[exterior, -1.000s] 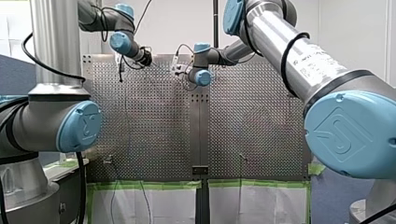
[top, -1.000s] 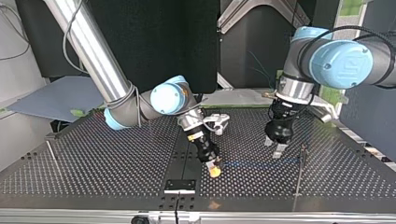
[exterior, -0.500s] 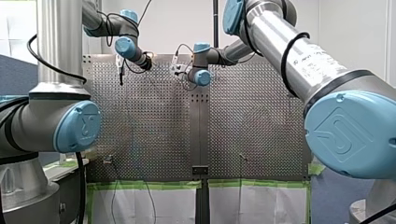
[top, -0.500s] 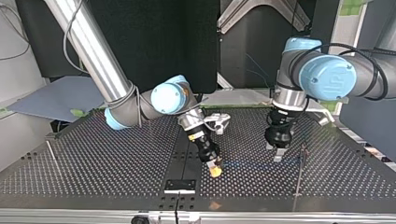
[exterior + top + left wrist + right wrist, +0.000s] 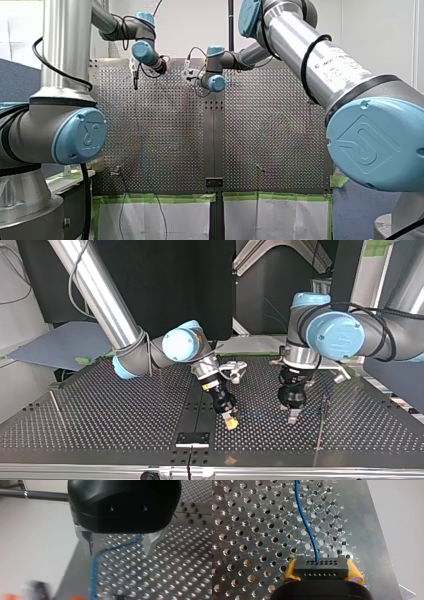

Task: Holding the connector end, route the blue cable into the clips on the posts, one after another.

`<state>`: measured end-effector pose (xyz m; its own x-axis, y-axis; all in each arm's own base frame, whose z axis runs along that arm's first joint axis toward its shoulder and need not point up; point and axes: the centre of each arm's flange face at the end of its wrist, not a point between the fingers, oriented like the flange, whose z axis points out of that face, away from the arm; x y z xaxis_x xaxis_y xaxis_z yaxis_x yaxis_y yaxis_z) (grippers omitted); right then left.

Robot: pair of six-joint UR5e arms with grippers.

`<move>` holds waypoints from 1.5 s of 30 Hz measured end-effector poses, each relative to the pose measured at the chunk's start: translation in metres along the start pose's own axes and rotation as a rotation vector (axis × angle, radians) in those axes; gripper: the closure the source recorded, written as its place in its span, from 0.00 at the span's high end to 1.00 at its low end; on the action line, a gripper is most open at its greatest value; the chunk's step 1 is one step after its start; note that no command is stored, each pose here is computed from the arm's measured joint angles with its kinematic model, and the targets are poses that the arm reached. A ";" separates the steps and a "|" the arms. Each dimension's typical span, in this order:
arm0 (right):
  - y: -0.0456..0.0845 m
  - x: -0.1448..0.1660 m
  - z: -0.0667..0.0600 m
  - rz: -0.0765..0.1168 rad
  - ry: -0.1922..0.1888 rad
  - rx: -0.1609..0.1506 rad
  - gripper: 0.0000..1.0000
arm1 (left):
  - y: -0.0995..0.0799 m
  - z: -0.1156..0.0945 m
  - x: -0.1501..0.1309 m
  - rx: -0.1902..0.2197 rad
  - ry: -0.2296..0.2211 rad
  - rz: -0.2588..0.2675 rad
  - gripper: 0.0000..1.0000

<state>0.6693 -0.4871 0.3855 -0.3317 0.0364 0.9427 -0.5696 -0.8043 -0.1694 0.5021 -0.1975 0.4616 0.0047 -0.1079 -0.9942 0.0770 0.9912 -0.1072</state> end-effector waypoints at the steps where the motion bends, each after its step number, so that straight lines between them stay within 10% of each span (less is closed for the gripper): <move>1: 0.000 0.000 0.000 0.000 -0.001 0.000 0.00 | 0.000 0.003 0.003 -0.004 0.006 0.000 1.00; 25: 0.005 -0.002 -0.001 0.000 -0.010 -0.007 0.00 | -0.001 0.018 -0.005 -0.053 -0.021 -0.020 1.00; 38: 0.005 -0.003 -0.002 -0.003 -0.017 -0.009 0.00 | -0.002 0.017 -0.006 -0.066 -0.024 -0.025 0.19; 45: 0.007 -0.004 -0.002 -0.004 -0.020 -0.012 0.00 | -0.001 0.017 -0.005 -0.072 -0.025 -0.024 0.16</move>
<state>0.6651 -0.4916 0.3797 -0.3145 0.0273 0.9489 -0.5797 -0.7971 -0.1692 0.5191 -0.1994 0.4674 0.0283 -0.1329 -0.9907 0.0054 0.9911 -0.1328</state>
